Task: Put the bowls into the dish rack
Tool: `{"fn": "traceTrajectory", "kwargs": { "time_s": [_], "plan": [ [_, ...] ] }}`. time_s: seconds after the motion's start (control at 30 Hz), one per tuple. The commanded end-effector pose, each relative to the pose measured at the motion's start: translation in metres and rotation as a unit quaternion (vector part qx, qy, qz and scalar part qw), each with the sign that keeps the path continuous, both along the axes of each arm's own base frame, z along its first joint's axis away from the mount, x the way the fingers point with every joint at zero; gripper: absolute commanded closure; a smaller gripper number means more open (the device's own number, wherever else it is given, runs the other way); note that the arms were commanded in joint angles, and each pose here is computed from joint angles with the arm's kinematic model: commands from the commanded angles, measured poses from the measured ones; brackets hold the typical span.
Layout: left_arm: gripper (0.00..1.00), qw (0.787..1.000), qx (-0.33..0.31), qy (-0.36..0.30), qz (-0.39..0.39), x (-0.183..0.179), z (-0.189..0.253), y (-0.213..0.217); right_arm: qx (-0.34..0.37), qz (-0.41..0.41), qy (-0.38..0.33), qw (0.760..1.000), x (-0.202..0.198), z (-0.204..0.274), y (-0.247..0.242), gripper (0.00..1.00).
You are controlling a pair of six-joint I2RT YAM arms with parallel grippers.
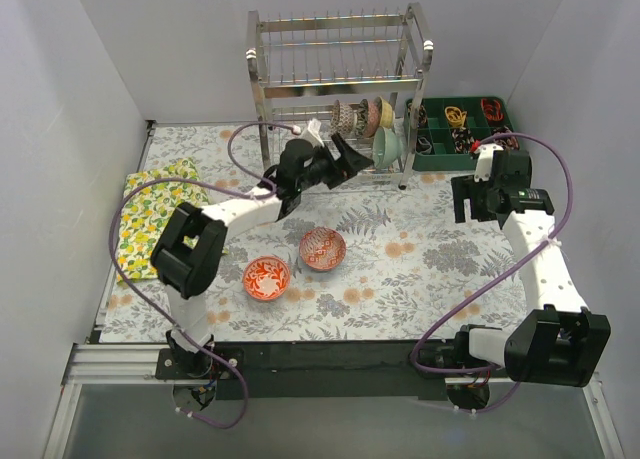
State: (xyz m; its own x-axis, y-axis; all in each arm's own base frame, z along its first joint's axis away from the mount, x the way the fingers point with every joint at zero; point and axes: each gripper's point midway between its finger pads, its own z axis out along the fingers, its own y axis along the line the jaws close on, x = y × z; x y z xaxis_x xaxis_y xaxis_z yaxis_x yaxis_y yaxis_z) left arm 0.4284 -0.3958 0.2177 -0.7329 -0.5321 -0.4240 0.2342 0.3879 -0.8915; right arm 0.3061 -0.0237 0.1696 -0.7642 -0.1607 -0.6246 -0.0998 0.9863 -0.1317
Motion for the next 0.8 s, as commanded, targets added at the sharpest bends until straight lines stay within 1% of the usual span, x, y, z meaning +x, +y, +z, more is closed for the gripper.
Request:
{"fn": "traceTrajectory", "kwargs": {
  "time_s": [0.0,0.03,0.07,0.1,0.13,0.17,0.2,0.23,0.27,0.3,0.37,0.4,0.43,0.47,0.5,0.6,0.63,0.77],
  "plan": [
    [0.22,0.955,0.109,-0.206,-0.182,-0.099,-0.005,-0.001,0.031,0.0,-0.048,0.998,0.012,0.01,0.009,0.08],
    [0.22,0.943,0.135,-0.227,-0.203,-0.123,-0.013,0.009,0.036,0.001,-0.045,0.998,0.011,0.006,0.011,0.08],
    [0.22,0.918,0.173,-0.282,-0.221,-0.136,-0.023,0.015,0.04,0.002,-0.045,0.998,0.011,0.004,0.013,0.08],
    [0.22,0.904,0.191,-0.294,-0.243,-0.154,-0.032,0.017,0.041,0.001,-0.053,0.998,0.012,0.006,0.013,0.08],
    [0.22,0.891,0.2,-0.317,-0.255,-0.17,-0.026,0.025,0.043,0.0,-0.054,0.998,0.011,0.003,0.014,0.08],
    [0.22,0.862,0.224,-0.36,-0.278,-0.178,-0.028,0.029,0.047,-0.005,-0.059,0.997,0.01,0.004,0.014,0.08],
    [0.22,0.85,0.24,-0.353,-0.308,-0.193,-0.035,0.035,0.057,0.005,-0.071,0.996,0.01,0.009,0.019,0.07],
    [0.22,0.838,0.249,-0.367,-0.317,-0.198,-0.032,0.04,0.058,0.006,-0.079,0.995,0.01,0.01,0.02,0.07],
    [0.22,0.827,0.245,-0.388,-0.326,-0.207,-0.017,0.045,0.058,0.007,-0.076,0.995,0.006,0.004,0.021,0.07],
    [0.22,0.804,0.269,-0.396,-0.354,-0.215,-0.027,0.055,0.058,0.008,-0.08,0.995,0.003,0.005,0.022,0.06],
    [0.22,0.784,0.284,-0.412,-0.367,-0.222,-0.019,0.063,0.056,0.01,-0.075,0.996,-0.002,0.0,0.023,0.04],
    [0.22,0.768,0.305,-0.41,-0.387,-0.227,-0.03,0.071,0.055,0.011,-0.078,0.995,-0.004,0.001,0.024,0.03],
    [0.23,0.76,0.312,-0.411,-0.396,-0.23,-0.033,0.075,0.056,0.016,-0.079,0.995,-0.006,0.0,0.027,0.03],
    [0.24,0.749,0.319,-0.416,-0.404,-0.231,-0.034,0.078,0.059,0.019,-0.081,0.995,-0.007,0.001,0.029,0.02],
    [0.3,0.735,0.333,-0.416,-0.419,-0.235,-0.042,0.084,0.06,0.021,-0.084,0.994,-0.008,0.002,0.031,0.02],
    [0.34,0.717,0.356,-0.417,-0.431,-0.234,-0.053,0.092,0.069,0.027,-0.088,0.993,-0.011,0.004,0.035,0.02],
    [0.35,0.703,0.366,-0.43,-0.433,-0.232,-0.056,0.093,0.072,0.031,-0.09,0.993,-0.011,0.005,0.037,0.02],
    [0.37,0.672,0.404,-0.435,-0.442,-0.225,-0.077,0.1,0.075,0.034,-0.096,0.992,-0.013,0.008,0.039,0.03]
  ]
}}
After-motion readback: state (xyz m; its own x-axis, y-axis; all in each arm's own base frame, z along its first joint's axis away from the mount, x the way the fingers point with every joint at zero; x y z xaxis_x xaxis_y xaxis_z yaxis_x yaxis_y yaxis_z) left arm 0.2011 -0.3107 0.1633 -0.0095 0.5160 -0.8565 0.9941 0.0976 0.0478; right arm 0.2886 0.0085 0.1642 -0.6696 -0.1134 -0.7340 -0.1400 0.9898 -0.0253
